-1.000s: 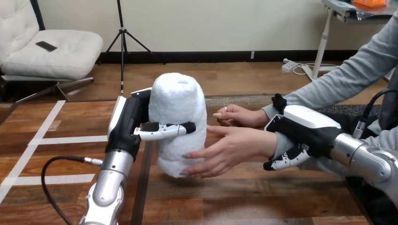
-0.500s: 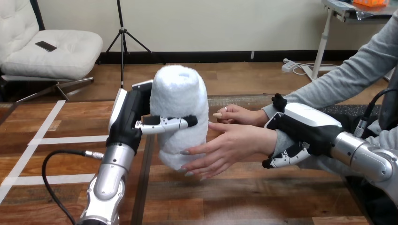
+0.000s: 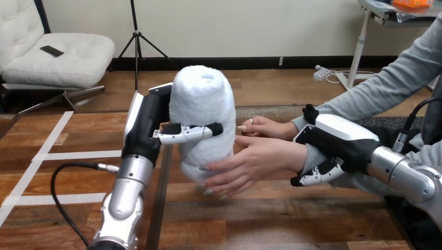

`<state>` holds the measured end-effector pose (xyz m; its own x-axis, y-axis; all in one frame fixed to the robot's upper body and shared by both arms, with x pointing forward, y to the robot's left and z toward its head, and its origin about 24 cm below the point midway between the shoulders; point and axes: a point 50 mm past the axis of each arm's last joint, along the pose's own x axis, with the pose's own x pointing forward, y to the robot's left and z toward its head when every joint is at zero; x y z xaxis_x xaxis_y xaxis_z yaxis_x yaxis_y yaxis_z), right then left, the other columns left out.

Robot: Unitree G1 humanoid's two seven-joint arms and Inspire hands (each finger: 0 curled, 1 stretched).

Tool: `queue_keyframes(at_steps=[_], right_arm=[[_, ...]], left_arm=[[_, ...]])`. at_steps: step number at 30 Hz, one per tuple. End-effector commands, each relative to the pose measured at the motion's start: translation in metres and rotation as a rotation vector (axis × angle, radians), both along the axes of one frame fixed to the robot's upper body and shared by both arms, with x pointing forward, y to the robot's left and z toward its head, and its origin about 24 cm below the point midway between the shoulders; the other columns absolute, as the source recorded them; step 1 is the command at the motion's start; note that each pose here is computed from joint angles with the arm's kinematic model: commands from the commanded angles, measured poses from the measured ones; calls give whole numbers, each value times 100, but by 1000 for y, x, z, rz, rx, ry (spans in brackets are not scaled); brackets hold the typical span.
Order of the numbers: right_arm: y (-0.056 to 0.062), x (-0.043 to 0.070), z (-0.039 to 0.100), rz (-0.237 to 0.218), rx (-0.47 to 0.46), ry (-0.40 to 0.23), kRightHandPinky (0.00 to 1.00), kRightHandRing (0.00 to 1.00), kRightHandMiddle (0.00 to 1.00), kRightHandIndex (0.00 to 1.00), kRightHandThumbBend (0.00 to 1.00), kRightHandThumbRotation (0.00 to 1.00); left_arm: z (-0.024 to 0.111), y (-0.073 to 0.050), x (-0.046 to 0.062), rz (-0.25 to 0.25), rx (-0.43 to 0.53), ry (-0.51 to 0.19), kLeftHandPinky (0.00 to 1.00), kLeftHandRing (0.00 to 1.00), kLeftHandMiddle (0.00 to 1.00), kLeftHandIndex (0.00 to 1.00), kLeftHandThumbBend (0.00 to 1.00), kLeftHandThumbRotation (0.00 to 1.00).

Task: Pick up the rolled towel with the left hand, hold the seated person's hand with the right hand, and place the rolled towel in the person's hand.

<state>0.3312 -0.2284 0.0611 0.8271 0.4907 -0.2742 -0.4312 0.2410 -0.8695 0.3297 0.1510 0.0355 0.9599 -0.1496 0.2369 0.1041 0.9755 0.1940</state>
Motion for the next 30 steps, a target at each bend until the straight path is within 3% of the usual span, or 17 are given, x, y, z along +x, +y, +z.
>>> queue_keyframes(at_steps=[1,30], right_arm=[[6,11,26,7,55,-111,20,24,29,29,56,14],[10,14,26,3,45,-107,21,24,30,31,56,16]], left_arm=[[34,-17,16,-35,-46,-140,35,38,41,39,65,0],[35,-44,10,-91,-143,-157,33,37,40,39,68,0]])
